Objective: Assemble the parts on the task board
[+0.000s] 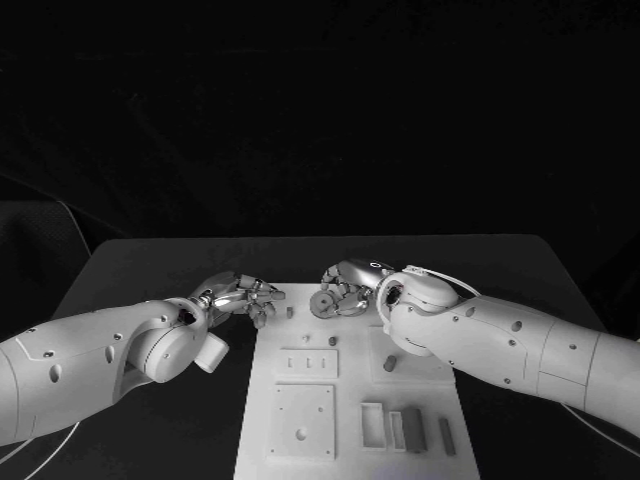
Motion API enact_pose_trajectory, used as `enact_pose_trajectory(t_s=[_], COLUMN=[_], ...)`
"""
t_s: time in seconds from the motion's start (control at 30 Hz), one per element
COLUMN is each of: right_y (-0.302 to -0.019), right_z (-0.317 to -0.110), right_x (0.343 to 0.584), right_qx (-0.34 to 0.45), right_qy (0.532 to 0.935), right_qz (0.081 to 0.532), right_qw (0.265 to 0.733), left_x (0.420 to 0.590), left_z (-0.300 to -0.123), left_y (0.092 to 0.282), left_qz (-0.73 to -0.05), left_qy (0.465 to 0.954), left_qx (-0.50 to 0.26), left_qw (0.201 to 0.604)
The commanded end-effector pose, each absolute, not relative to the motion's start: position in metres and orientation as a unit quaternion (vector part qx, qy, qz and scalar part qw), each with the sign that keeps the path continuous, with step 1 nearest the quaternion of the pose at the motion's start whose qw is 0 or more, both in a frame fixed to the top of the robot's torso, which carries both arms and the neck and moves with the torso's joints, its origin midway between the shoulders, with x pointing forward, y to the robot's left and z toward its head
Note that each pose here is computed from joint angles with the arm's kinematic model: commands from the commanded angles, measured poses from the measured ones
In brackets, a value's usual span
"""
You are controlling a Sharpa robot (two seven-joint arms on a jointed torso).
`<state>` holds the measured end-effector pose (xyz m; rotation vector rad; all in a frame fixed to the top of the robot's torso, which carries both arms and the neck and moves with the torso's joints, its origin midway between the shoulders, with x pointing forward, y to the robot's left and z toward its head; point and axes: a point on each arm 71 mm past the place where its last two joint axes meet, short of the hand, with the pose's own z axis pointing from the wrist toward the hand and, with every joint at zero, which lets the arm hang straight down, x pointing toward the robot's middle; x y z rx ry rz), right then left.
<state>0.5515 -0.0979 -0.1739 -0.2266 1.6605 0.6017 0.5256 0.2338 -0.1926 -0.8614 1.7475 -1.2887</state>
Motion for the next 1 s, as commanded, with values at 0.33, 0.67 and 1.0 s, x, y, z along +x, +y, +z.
enact_pose_trajectory(t_s=[0.33, 0.67, 1.0], right_y=[-0.095, -0.097, -0.097], right_z=[-0.178, -0.189, -0.192], right_x=[0.552, 0.554, 0.554], right_qx=[-0.133, -0.132, -0.129], right_qy=[0.717, 0.720, 0.716], right_qz=[0.238, 0.230, 0.230], right_qw=[0.642, 0.642, 0.646], left_x=[0.525, 0.525, 0.526], left_z=[-0.191, -0.191, -0.191], left_y=[0.231, 0.230, 0.231], left_qz=[-0.512, -0.513, -0.513], left_qy=[0.689, 0.689, 0.689], left_qx=[-0.335, -0.334, -0.335], left_qw=[0.388, 0.387, 0.388])
